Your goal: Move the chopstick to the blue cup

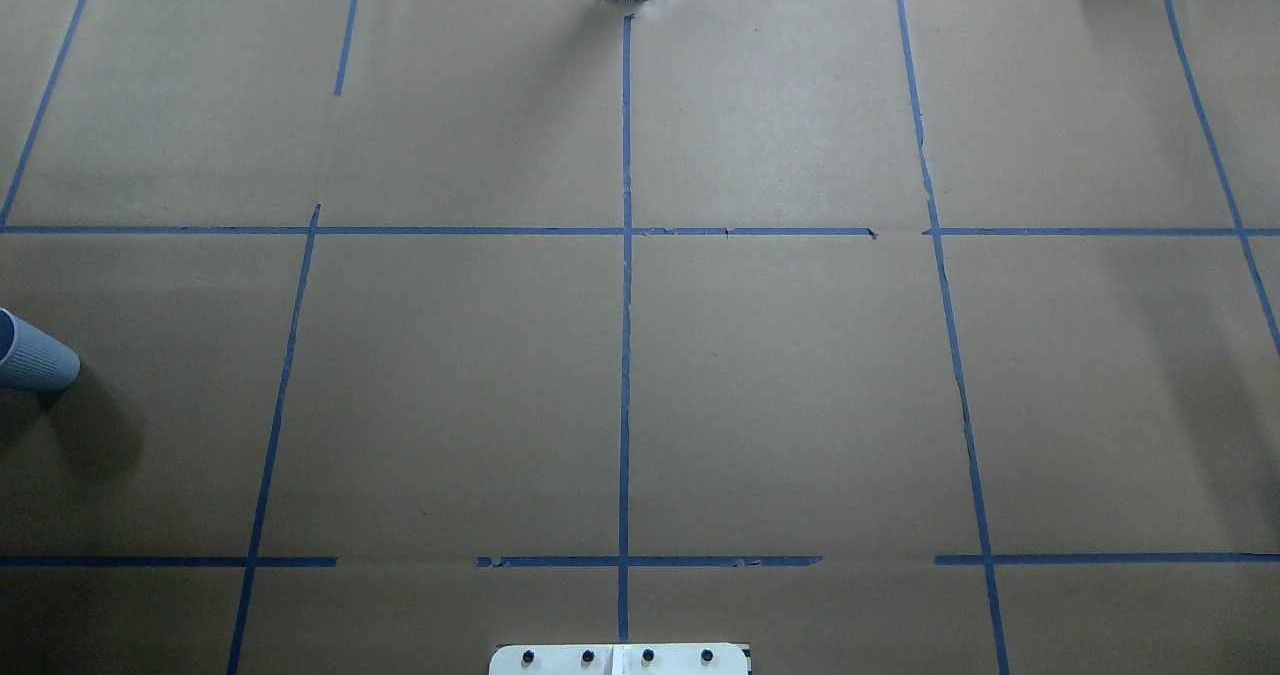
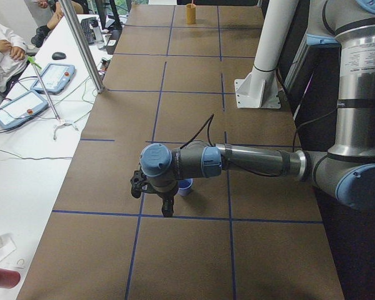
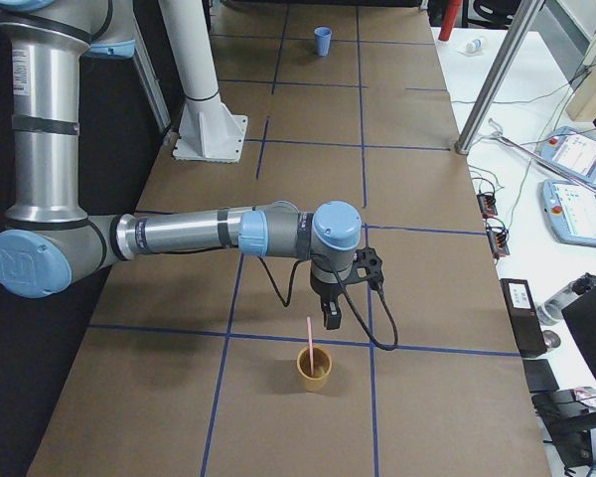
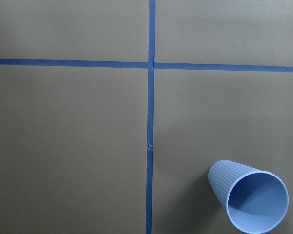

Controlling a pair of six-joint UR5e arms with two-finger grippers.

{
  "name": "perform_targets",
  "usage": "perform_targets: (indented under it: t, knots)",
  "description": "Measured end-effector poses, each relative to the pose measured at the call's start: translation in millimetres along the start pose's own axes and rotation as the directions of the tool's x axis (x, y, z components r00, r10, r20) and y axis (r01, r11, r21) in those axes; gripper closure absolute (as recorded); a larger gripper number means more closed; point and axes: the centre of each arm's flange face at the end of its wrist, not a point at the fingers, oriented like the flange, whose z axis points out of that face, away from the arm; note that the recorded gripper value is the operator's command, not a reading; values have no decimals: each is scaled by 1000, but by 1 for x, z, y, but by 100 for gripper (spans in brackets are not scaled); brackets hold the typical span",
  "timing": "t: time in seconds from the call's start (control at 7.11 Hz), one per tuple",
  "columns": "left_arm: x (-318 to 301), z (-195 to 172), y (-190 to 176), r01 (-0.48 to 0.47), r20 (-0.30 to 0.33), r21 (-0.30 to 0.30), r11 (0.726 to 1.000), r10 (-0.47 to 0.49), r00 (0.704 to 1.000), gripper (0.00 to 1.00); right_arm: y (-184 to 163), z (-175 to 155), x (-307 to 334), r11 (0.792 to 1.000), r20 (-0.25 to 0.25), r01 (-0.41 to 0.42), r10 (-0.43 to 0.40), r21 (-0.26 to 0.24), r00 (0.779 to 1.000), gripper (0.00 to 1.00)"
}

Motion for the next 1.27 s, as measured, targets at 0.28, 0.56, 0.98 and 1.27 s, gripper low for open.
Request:
perform_targets:
  t: [0.28, 0.56, 0.98, 1.27]
  knots:
    - [4, 4, 2, -20, 2, 21, 1000, 20, 1000, 0, 0, 0, -1, 1000, 1, 4, -4, 2, 1000, 0]
    - [26, 25, -3, -5, 11, 1, 1000, 5, 1000, 0, 0, 0, -2, 1000, 7, 2, -2, 2, 1000, 0]
    - [70, 75, -6, 11, 10, -19, 1000, -11, 1000, 0, -5, 10, -12, 1000, 28, 17, -17, -16, 999, 0]
    - [93, 107, -5, 14, 6, -55, 998, -14, 1000, 0, -8, 13, -18, 999, 30, 29, -28, -22, 999, 0]
